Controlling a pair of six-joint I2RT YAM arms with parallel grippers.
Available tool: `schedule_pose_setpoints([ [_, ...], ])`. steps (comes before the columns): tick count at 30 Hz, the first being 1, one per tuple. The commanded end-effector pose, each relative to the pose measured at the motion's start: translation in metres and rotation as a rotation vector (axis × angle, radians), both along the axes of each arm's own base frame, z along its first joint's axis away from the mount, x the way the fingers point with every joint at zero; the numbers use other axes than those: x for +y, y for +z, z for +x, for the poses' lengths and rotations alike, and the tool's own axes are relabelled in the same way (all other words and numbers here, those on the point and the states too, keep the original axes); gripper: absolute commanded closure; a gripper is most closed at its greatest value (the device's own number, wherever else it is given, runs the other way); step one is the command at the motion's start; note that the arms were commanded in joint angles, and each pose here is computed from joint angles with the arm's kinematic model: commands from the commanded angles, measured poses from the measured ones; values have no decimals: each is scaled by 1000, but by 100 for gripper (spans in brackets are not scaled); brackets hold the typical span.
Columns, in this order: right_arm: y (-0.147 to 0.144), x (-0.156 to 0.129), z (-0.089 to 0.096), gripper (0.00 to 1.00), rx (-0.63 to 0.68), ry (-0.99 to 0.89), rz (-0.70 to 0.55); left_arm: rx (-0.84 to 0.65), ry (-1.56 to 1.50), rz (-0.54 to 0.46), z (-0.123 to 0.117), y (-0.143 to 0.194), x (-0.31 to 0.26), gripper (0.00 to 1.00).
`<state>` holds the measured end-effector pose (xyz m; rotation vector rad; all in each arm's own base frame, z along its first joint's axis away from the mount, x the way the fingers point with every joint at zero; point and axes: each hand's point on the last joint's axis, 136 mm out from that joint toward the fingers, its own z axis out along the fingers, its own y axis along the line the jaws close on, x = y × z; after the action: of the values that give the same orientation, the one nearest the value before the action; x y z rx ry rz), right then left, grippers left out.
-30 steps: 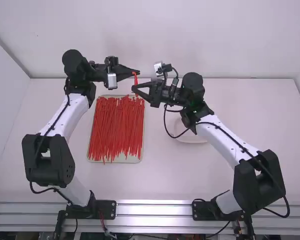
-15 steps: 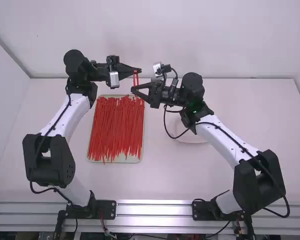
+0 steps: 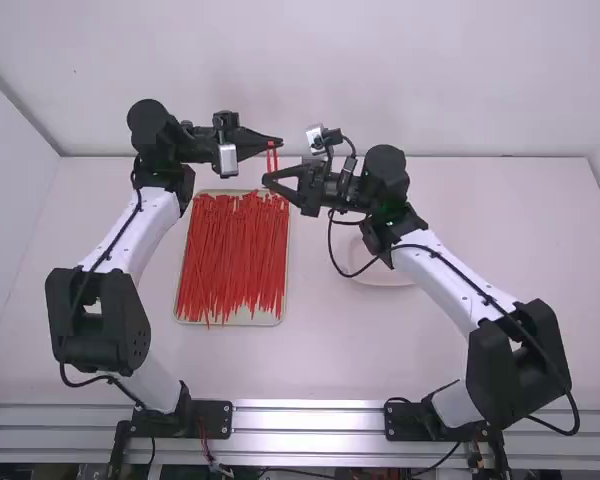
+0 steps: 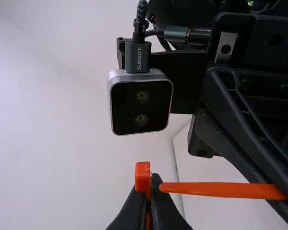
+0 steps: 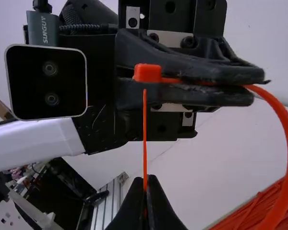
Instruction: Fasten the cable tie
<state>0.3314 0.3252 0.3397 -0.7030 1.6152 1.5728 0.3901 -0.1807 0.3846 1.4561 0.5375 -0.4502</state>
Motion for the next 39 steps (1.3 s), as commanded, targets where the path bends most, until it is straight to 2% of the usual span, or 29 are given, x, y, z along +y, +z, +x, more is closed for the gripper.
schedule_pose_setpoints([
  [1,-2,-1,-3,100,0,21,-2,4,-18,4,-3,-3,-3,98],
  [39,0,-6,0,100,-9,22,1,10,-35,6,-7,-11,-8,98],
])
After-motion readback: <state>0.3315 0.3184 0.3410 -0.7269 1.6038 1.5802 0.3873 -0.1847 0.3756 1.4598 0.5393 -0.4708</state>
